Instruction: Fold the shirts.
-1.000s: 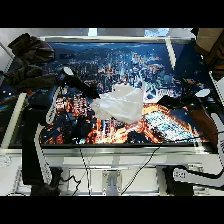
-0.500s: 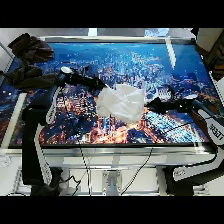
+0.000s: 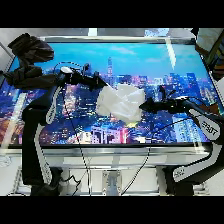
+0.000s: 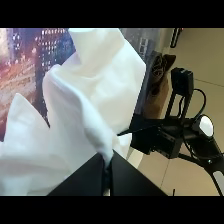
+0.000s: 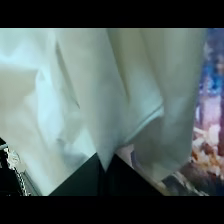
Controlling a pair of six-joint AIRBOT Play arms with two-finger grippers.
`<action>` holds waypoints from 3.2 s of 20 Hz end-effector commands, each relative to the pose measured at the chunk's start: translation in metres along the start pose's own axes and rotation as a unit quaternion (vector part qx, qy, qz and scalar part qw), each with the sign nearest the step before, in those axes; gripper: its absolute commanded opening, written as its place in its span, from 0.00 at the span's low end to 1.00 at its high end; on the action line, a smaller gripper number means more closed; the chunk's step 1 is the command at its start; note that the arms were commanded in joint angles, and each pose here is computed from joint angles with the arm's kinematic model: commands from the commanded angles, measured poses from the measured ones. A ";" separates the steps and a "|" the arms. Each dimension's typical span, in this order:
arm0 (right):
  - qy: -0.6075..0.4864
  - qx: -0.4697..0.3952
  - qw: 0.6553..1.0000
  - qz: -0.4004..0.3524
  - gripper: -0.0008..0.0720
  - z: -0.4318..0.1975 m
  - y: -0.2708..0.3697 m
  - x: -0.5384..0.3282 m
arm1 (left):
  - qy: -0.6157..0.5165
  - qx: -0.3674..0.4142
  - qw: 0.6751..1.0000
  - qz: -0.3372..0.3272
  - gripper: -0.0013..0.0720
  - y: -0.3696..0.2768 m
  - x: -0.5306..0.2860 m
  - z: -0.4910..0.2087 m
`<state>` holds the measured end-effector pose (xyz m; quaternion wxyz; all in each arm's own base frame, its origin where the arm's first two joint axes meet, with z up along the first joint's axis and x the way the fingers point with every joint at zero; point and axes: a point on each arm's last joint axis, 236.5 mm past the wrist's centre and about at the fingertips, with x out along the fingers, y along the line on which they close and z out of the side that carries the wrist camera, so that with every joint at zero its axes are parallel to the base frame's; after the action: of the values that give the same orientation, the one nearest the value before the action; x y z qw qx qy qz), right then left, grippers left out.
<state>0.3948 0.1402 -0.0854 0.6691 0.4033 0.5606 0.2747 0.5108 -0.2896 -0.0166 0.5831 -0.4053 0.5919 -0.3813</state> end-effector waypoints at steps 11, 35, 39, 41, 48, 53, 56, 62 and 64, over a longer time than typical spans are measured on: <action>-0.213 -0.341 0.912 -0.088 0.06 0.076 0.216 -0.207 | -0.296 0.366 0.854 -0.223 0.03 -0.345 -0.168 -0.008; 0.023 -0.200 0.954 -0.222 0.61 0.009 0.080 -0.122 | -0.218 0.193 0.803 0.520 0.81 -0.021 -0.202 0.003; 0.007 -0.200 0.914 -0.353 0.61 0.029 0.028 -0.158 | -0.188 0.172 0.810 0.527 0.81 0.000 -0.193 -0.003; 0.043 -0.191 0.880 -0.434 0.61 0.020 -0.006 -0.189 | -0.111 0.146 0.811 0.556 0.81 0.021 -0.196 -0.036; 0.090 -0.041 0.957 -0.274 0.61 -0.063 -0.062 -0.156 | 0.087 0.039 0.842 0.531 0.81 0.112 -0.149 -0.147; 0.065 0.003 0.973 -0.222 0.61 -0.080 -0.080 -0.145 | 0.124 0.010 0.838 0.531 0.81 0.142 -0.142 -0.178; 0.060 0.002 0.974 -0.218 0.61 -0.078 -0.077 -0.144 | 0.107 0.027 0.832 0.543 0.81 0.148 -0.146 -0.167; 0.059 -0.002 0.974 -0.218 0.61 -0.078 -0.075 -0.145 | 0.032 -0.018 0.874 0.484 0.81 0.152 -0.162 -0.138; 0.057 -0.003 0.974 -0.219 0.61 -0.077 -0.074 -0.146 | 0.025 -0.030 0.890 0.454 0.81 0.150 -0.165 -0.135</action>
<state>0.2810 -0.0007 -0.0761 0.6795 0.2518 0.6737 0.1450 0.3596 -0.0844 -0.0913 0.6600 -0.0472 0.7479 -0.0521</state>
